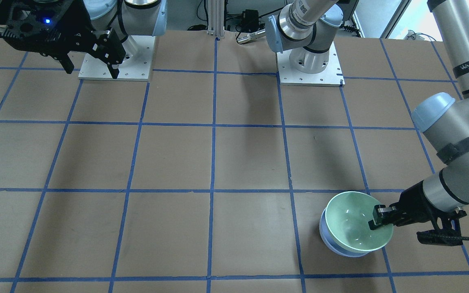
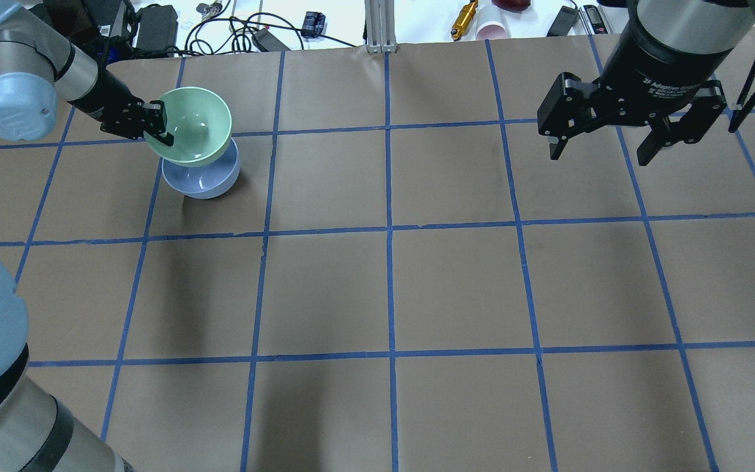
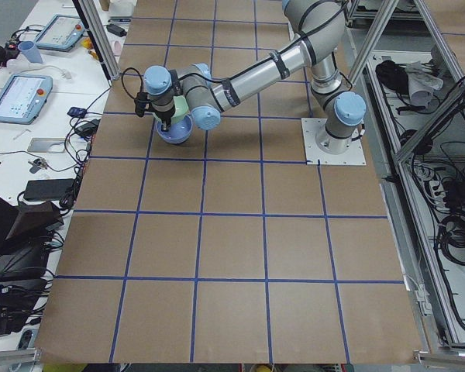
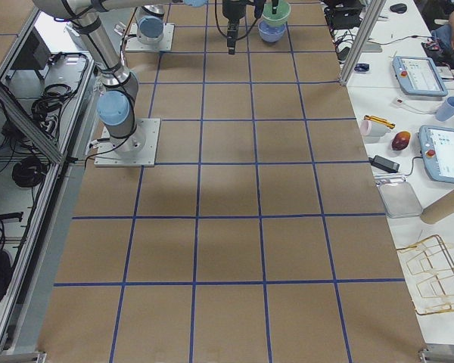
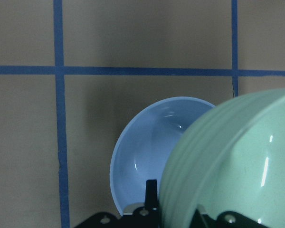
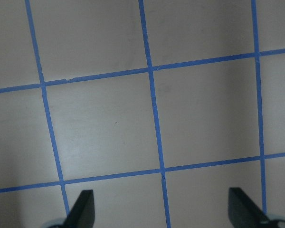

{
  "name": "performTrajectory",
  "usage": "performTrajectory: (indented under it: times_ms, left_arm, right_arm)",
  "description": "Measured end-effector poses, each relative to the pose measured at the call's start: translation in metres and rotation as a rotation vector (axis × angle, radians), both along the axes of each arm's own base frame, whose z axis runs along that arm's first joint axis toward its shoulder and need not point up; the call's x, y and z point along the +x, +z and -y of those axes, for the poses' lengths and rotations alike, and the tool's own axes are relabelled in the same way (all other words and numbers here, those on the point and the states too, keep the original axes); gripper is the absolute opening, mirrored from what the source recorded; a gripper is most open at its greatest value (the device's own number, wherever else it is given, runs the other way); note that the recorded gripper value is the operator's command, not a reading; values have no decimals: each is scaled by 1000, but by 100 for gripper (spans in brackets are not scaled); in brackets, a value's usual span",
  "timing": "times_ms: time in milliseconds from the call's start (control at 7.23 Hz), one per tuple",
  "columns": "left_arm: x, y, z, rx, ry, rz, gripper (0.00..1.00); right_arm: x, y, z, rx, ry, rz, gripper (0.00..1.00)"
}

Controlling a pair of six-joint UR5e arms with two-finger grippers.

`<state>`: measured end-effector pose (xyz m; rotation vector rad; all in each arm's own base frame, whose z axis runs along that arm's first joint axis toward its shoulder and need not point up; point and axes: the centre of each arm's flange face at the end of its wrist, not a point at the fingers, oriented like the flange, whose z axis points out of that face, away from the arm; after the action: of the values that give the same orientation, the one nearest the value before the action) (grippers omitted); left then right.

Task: Stack green bowl on blue bowl
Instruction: 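Lower the green bowl into the blue bowl with the left gripper, then open the left gripper to release the green bowl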

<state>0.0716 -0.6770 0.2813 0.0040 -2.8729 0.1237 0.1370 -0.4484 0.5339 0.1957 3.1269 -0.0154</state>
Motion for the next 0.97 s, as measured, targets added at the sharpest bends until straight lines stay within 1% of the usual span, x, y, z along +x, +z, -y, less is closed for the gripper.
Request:
performTrajectory:
  times_ms: [277, 553, 691, 830, 968]
  left_arm:
    - [1, -10, -1, 25, 7, 5, 0]
    - [4, -15, -3, 46, 5, 31, 0]
    - [4, -18, -4, 54, 5, 36, 21]
    - [4, -20, -5, 59, 6, 37, 74]
    - [5, -20, -5, 62, 7, 39, 92]
  right_arm:
    - [0, 0, 0, 0, 0, 0, 100]
    - [0, 0, 0, 1, 0, 0, 100]
    - [0, 0, 0, 1, 0, 0, 100]
    - [0, 0, 0, 0, 0, 0, 100]
    - [0, 0, 0, 0, 0, 0, 100]
